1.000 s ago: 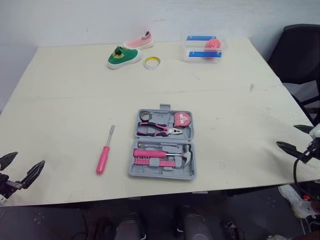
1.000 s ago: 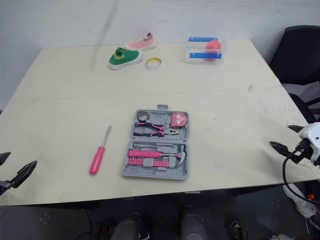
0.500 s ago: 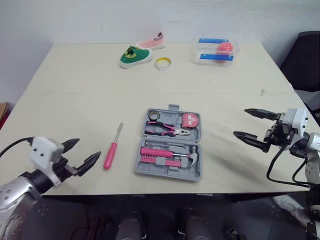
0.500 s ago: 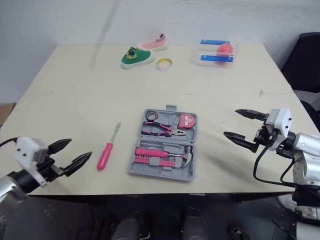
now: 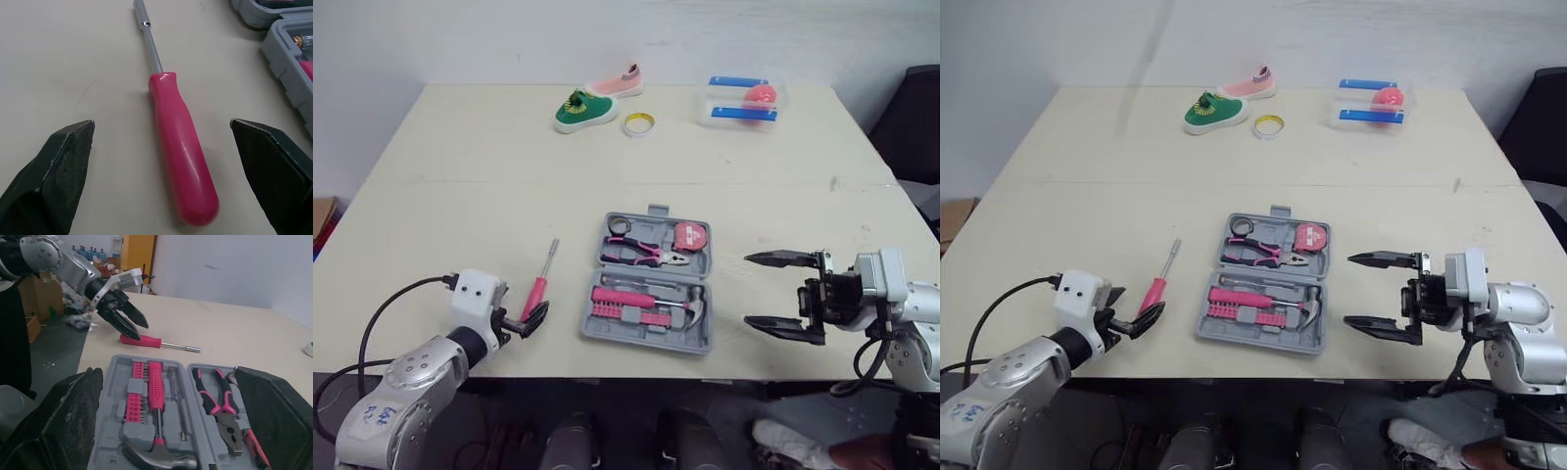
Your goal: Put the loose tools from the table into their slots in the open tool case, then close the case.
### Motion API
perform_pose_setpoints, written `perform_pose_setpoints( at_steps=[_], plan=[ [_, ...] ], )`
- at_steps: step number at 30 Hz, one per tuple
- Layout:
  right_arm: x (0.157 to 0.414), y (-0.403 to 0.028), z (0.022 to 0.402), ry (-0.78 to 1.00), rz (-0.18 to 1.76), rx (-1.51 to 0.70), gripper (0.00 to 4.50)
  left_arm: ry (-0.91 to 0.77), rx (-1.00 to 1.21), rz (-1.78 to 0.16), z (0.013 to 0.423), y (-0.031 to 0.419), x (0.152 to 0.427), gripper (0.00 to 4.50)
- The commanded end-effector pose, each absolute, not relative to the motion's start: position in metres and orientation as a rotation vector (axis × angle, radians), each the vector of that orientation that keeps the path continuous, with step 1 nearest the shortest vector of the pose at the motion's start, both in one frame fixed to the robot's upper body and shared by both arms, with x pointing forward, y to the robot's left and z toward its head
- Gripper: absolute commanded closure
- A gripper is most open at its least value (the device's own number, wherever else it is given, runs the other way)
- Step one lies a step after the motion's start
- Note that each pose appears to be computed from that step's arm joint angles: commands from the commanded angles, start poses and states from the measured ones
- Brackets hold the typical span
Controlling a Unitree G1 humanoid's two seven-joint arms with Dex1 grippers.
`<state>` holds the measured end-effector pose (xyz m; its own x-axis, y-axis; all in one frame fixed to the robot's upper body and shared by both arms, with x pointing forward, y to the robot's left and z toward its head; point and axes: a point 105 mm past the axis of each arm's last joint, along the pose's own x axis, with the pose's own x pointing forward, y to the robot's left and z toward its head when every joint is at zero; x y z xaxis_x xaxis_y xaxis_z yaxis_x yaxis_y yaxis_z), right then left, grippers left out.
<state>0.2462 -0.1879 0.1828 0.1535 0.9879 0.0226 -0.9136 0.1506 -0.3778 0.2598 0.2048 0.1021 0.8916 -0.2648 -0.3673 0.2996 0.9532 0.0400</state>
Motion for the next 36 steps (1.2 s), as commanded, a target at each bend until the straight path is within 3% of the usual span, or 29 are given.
perform_pose_setpoints(
  at_steps=[1,3,8,11,14,17,22,26,33,36],
  plan=[
    [0.247,-0.190,0.190,-0.325,1.392,-0.309,0.02,0.385,0.091,-0.295,0.095,0.199,0.264,0.26],
    [0.247,-0.191,0.188,-0.319,1.390,-0.311,0.00,0.391,0.083,-0.316,0.092,0.194,0.265,0.81],
    [0.250,-0.199,0.180,-0.288,1.359,-0.325,0.00,0.416,0.064,-0.331,0.077,0.187,0.264,2.95],
    [0.249,-0.202,0.178,-0.285,1.342,-0.332,0.00,0.392,0.053,-0.318,0.078,0.190,0.267,3.92],
    [0.249,-0.204,0.178,-0.285,1.325,-0.346,0.00,0.285,0.073,-0.347,0.096,0.195,0.273,3.92],
    [0.249,-0.207,0.184,-0.285,1.284,-0.366,0.00,0.021,0.119,-0.573,0.148,0.183,0.271,3.92],
    [0.247,-0.213,0.185,-0.224,1.255,-0.369,0.00,-0.109,0.245,-0.927,0.174,0.161,0.251,3.92],
    [0.243,-0.224,0.179,-0.149,1.238,-0.365,0.00,-0.034,0.484,-1.348,0.171,0.130,0.239,3.92],
    [0.238,-0.219,0.181,-0.150,1.230,-0.379,0.00,0.155,0.749,-1.571,0.143,0.101,0.245,3.92],
    [0.236,-0.215,0.183,-0.149,1.220,-0.380,0.00,0.204,0.833,-1.524,0.134,0.093,0.260,3.92]
  ],
)
